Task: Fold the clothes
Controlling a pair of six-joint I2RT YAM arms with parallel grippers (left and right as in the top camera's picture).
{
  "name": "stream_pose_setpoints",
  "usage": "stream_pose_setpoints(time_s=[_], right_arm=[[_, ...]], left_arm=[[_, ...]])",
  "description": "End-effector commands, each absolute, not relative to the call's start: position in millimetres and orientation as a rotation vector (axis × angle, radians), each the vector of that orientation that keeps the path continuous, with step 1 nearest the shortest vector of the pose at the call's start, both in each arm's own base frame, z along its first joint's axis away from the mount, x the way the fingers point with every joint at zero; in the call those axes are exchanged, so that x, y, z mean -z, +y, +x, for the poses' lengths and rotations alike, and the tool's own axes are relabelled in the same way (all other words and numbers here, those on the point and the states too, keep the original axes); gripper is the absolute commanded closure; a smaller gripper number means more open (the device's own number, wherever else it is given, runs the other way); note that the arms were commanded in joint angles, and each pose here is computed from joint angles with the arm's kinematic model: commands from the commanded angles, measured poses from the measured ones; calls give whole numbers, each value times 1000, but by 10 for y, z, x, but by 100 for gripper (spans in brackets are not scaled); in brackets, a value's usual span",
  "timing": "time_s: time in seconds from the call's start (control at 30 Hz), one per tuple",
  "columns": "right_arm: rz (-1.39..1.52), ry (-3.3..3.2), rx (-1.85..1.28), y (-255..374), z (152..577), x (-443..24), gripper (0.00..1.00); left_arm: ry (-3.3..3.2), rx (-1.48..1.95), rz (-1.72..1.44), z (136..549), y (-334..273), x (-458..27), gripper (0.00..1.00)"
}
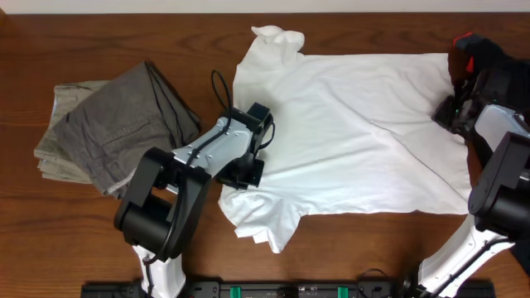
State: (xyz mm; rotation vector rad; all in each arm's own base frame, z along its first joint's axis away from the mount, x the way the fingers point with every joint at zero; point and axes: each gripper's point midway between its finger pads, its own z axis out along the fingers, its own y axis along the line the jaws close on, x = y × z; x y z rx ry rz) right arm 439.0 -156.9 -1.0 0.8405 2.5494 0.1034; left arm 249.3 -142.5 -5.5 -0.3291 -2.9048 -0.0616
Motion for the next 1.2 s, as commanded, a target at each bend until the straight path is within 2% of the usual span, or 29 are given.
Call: stream_pose_setpoints(time_s=[0.0, 0.33, 0.37, 0.43, 0.53, 0.6, 0.63, 0.67, 0.73, 0.83, 0.97, 1.17], right_arm=[[938, 2538, 2, -1796, 4311, 268, 99], [866, 2448, -129, -1885, 4606, -31, 99], [834, 2450, -172, -1850, 4637, -88, 96], [754, 2433, -283, -1763, 4719, -285, 84], [669, 2384, -433, -1650, 4770, -688, 75], [641, 2353, -496, -1585, 4741, -974, 71], [635, 2349, -513, -1550, 4714, -1061, 70], [635, 2350, -515, -1519, 4662, -1170, 68], [640, 2374, -514, -1432, 4562, -1274, 62], [680, 2475, -486, -1291, 4379, -1187, 51], [732, 2624, -344, -1221, 4163, -846, 48], [823, 2730, -106, -1337, 4025, -410, 48]], left_arm=[[-2813, 207, -272, 2354, -1068, 231, 94], [-2829, 191, -209, 2432, -973, 239, 94], [-2829, 191, -209, 2436, -974, 232, 94], [-2833, 188, -213, 2467, -986, 154, 94], [-2877, 170, -215, 2595, -1040, -85, 94], [-2942, 141, -218, 2734, -1099, -305, 93], [-2980, 124, -220, 2800, -1127, -410, 91], [-3024, 104, -223, 2873, -1157, -518, 84], [-3112, 60, -228, 3012, -1216, -671, 62], [-3200, 14, -232, 3189, -1291, -728, 47], [-3236, -5, -240, 3322, -1347, -561, 44], [-3185, 21, -285, 3357, -1362, -241, 45]])
